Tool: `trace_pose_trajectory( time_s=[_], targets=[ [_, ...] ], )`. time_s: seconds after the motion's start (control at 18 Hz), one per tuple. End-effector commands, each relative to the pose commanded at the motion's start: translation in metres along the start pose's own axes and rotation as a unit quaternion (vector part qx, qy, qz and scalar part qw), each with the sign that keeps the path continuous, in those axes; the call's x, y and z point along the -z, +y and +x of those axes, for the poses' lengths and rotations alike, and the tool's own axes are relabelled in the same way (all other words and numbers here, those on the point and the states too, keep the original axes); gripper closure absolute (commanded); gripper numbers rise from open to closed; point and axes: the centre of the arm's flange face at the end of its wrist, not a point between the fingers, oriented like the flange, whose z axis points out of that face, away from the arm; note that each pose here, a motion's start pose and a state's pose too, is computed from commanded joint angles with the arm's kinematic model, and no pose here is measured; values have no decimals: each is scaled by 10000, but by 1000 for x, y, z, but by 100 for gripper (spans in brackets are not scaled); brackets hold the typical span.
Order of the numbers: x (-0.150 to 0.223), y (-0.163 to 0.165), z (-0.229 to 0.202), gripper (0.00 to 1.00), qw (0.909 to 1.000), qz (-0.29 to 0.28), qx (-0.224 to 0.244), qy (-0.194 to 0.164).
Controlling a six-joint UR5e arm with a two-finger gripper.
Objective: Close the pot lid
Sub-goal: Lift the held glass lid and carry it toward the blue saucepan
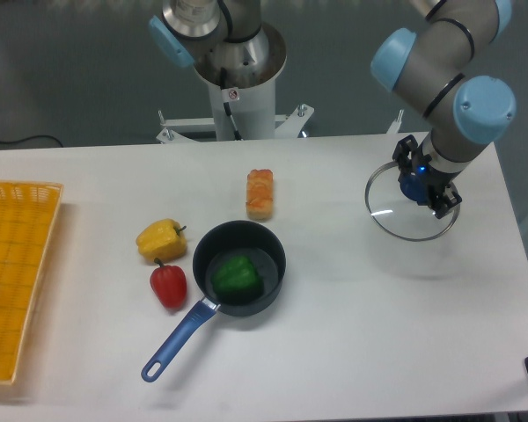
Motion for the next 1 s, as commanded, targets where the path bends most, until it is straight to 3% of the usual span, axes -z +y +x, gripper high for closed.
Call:
trace_pose_trajectory(
  time_s=[0.56,1.0],
  targets=[
    [-3,-10,5,38,9999,9,32,94],
    [5,-63,20,38,9999,-60,53,90]
  ],
)
